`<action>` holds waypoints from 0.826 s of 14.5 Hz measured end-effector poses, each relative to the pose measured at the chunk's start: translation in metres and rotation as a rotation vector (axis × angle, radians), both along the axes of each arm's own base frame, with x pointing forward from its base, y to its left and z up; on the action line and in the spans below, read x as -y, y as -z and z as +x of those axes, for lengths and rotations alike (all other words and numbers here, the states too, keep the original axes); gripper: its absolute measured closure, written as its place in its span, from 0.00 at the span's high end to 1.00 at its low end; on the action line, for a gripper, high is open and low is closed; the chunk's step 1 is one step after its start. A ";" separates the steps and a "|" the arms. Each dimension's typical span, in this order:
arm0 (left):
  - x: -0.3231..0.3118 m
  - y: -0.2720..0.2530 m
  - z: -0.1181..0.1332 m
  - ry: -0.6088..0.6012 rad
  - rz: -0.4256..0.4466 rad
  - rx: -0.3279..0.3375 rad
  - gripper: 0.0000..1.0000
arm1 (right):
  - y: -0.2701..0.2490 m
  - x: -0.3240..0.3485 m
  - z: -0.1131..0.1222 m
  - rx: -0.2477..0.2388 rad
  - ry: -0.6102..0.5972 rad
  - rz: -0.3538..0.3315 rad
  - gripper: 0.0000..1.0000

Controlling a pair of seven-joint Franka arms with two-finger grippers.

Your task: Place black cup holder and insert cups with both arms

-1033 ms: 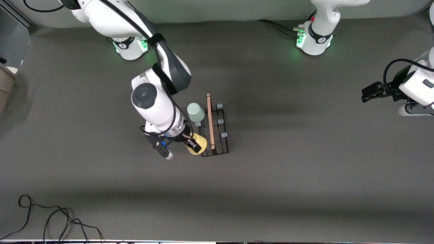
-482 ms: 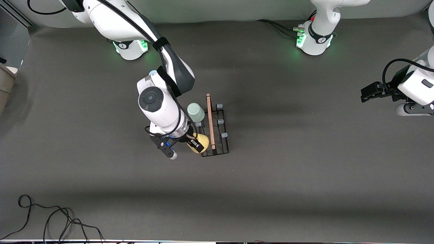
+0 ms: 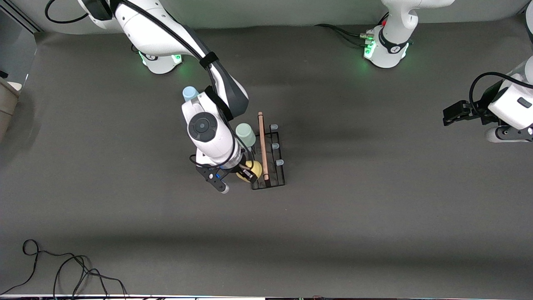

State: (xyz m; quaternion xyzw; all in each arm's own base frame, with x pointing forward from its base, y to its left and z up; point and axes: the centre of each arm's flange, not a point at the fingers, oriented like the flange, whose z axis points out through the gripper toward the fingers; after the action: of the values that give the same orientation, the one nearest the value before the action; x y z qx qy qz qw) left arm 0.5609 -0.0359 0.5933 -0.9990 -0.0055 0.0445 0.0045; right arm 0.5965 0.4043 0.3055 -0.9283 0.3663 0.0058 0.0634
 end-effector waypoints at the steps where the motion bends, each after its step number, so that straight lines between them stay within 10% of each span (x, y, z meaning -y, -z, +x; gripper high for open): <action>1: 0.000 0.000 0.000 0.000 0.000 0.000 1.00 | 0.003 -0.001 -0.002 -0.009 -0.003 -0.005 0.69; 3: 0.000 0.000 0.000 0.000 0.000 0.000 1.00 | 0.006 -0.004 -0.006 -0.016 -0.005 -0.009 0.69; 7: 0.000 0.000 0.000 0.000 0.000 0.000 1.00 | 0.006 -0.003 -0.005 -0.015 -0.001 -0.011 1.00; 12: 0.000 0.000 0.000 0.000 0.000 0.000 1.00 | -0.039 0.037 0.012 -0.049 -0.058 -0.054 1.00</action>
State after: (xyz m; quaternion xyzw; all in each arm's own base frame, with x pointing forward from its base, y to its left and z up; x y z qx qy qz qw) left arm 0.5609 -0.0359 0.5933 -0.9990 -0.0055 0.0445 0.0045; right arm 0.6086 0.3676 0.3443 -0.9395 0.3406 0.0203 0.0292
